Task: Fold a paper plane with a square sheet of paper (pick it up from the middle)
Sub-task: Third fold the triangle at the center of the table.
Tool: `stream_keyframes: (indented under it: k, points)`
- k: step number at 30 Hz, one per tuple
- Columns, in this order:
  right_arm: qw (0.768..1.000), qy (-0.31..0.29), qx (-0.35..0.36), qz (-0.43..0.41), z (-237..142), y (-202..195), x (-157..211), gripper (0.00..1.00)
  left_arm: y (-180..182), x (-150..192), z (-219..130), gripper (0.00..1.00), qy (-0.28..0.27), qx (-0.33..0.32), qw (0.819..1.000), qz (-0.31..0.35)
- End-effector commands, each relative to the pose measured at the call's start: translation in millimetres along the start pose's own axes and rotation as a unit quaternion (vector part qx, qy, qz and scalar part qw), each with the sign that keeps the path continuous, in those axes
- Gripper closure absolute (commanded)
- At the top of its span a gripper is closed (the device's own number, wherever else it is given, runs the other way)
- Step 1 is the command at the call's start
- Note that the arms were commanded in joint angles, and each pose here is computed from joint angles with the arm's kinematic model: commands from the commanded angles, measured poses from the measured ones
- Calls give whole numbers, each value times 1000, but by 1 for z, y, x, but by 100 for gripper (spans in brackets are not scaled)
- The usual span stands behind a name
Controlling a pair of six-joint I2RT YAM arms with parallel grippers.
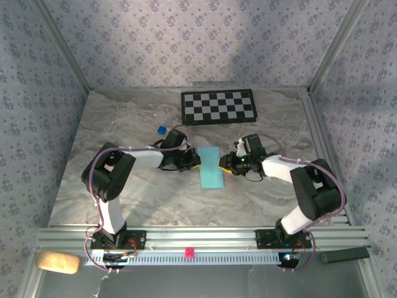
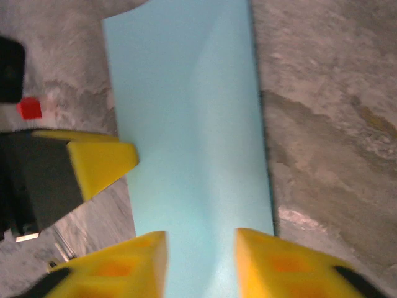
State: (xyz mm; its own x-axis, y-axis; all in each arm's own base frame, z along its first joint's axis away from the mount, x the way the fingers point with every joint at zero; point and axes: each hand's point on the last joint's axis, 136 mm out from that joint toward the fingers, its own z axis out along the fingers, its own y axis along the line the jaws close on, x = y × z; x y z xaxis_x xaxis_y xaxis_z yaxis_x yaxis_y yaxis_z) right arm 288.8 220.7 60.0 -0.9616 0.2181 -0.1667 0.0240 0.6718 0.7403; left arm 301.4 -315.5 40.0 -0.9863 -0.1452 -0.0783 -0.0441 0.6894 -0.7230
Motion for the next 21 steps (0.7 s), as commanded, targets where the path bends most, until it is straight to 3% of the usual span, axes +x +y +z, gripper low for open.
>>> stream_keyframes:
  k: [1,3,8,11,16,21]
  points:
    - [998,-14,7,-62,-12,10,6,50,-14,-2,-15,95,10,8,1000,-12]
    - [994,-29,17,-102,-19,17,7,42,-11,-1,-18,95,16,2,1000,-20]
    - [964,-51,63,-252,-23,38,20,42,-10,-2,-28,95,23,5,999,-32]
    - [913,-94,97,-386,-17,54,32,42,-12,-4,-30,95,24,8,999,-36]
    - [796,-137,77,-585,-3,83,71,40,-14,-5,-32,94,26,9,999,-40]
    - [755,-137,112,-632,16,84,84,40,-15,-6,-33,94,24,10,999,-41]
